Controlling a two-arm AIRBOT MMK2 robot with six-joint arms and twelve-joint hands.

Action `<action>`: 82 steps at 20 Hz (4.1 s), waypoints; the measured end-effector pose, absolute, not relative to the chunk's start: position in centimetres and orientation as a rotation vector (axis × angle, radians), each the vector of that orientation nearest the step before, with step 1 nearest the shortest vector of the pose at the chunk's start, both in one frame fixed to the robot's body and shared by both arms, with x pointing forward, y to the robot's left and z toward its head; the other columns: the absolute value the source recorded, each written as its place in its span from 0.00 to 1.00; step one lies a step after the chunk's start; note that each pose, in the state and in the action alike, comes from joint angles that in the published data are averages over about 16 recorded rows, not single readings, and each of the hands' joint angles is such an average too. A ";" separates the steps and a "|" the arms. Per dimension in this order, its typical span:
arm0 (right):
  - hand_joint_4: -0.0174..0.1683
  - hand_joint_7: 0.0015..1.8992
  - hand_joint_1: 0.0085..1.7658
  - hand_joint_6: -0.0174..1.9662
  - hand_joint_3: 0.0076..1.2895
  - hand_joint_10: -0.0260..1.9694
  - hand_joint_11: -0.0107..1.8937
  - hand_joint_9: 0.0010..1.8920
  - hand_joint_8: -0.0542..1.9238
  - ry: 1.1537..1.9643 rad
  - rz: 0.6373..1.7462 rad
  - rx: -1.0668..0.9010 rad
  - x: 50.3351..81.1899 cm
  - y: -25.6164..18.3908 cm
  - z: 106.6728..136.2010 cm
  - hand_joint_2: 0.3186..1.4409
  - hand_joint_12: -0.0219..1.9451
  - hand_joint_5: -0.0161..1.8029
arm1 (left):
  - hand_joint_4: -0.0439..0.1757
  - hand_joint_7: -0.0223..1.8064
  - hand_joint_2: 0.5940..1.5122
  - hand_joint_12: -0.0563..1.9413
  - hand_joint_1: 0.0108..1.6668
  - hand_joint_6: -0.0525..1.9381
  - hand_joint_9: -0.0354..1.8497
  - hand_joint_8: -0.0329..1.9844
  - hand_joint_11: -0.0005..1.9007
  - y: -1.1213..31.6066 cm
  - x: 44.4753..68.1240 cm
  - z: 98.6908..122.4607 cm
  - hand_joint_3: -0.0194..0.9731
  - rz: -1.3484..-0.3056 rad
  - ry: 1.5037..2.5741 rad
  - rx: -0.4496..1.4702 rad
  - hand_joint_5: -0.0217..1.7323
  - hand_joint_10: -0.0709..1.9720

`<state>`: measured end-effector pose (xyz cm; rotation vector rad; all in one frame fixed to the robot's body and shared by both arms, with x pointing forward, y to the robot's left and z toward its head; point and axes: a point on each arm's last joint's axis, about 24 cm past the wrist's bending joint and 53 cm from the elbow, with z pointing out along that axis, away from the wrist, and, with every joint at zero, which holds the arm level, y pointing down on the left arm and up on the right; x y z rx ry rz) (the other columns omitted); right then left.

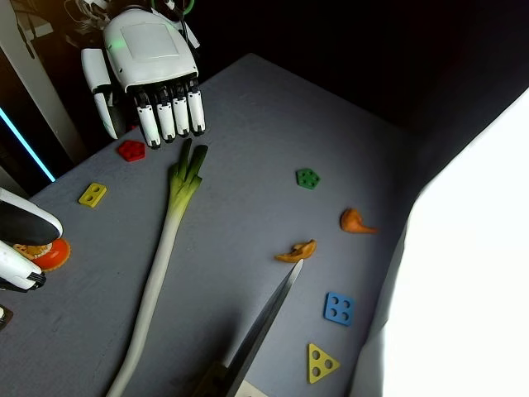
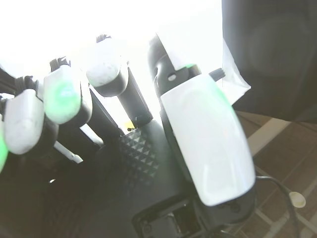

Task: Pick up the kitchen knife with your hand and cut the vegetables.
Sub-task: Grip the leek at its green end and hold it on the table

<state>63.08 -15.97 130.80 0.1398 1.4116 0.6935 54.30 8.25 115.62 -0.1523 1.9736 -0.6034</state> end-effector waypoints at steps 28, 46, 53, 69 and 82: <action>0.38 0.01 0.65 0.02 0.01 0.02 0.02 0.01 0.04 1.491 0.689 0.286 69.0 -23.5 128.3 0.56 0.01 0.02 | 0.20 0.05 0.81 0.17 0.20 0.02 0.06 0.01 0.01 8.3 51.4 112.3 0.03 -0.630 2.022 -0.165 0.04 0.04; 0.39 0.01 0.67 0.02 0.01 0.02 0.02 0.01 0.04 1.487 0.678 0.212 78.1 -30.1 123.7 0.56 0.01 0.02 | 0.21 0.03 0.82 0.08 0.25 0.03 0.04 0.01 0.01 7.3 49.0 106.6 0.03 -0.679 2.085 -0.216 0.04 0.04; 0.47 0.01 0.68 0.02 0.01 0.02 0.02 0.01 0.04 1.479 0.716 0.188 80.8 -29.6 121.6 0.57 0.01 0.02 | 0.20 0.03 0.84 0.13 0.23 0.02 0.04 0.01 0.01 7.8 48.5 105.2 0.03 -0.645 2.104 -0.226 0.04 0.04; 0.31 0.01 0.64 0.02 0.01 0.02 0.02 0.01 0.04 1.456 0.754 0.145 84.0 -25.3 119.8 0.59 0.01 0.02 | 0.20 0.02 0.87 0.11 0.29 0.02 0.04 0.01 0.01 7.5 48.5 103.2 0.03 -0.626 2.118 -0.231 0.03 0.04; 0.19 0.01 0.62 0.02 0.01 0.02 0.02 0.01 0.04 1.462 0.728 0.140 84.7 -25.2 118.5 0.60 0.01 0.02 | 0.23 0.04 0.85 0.16 0.38 0.03 0.04 0.01 0.01 7.3 48.7 102.4 0.03 -0.621 2.120 -0.232 0.07 0.04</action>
